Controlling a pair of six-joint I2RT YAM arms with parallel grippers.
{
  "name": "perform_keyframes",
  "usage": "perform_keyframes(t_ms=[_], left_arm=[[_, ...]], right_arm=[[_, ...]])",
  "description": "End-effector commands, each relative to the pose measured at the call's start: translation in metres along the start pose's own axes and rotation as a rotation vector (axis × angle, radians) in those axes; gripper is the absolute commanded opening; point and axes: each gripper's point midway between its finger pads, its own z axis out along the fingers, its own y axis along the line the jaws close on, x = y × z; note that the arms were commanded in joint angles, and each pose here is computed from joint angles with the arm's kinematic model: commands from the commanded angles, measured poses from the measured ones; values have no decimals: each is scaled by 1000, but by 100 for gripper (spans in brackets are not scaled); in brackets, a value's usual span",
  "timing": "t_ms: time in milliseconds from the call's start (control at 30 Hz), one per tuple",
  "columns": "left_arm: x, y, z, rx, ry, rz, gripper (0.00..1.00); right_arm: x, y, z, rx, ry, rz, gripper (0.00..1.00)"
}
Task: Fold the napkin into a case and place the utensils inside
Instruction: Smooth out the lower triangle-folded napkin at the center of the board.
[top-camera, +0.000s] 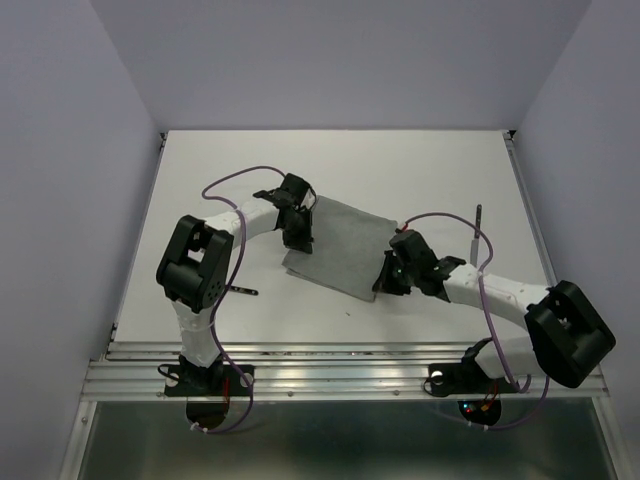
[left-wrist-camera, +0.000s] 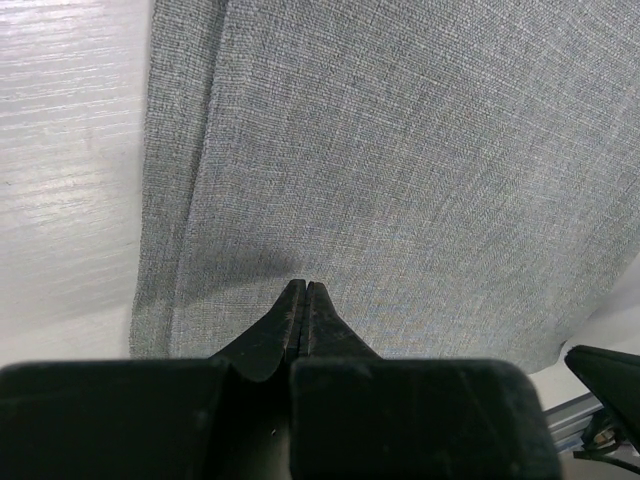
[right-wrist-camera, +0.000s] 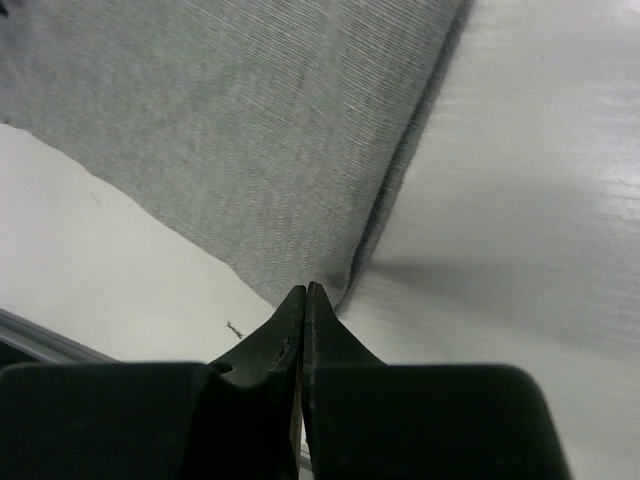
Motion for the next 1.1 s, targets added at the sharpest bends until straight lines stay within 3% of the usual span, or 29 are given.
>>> perform_keyframes(t_ms=[0, 200, 367, 700, 1067], left_arm=[[-8, 5, -12, -18, -38, 6, 0], [-10, 8, -21, -25, -53, 2, 0], [-3, 14, -22, -39, -40, -1, 0], [39, 28, 8, -19, 49, -40, 0], [88, 15, -12, 26, 119, -19, 0]], right_arm=[[-24, 30, -15, -76, -59, -53, 1], [0, 32, -5, -114, 26, -53, 1], [30, 8, 13, -59, 126, -27, 1], [15, -18, 12, 84, 36, -51, 1], [-26, -54, -14, 260, -62, -99, 1]])
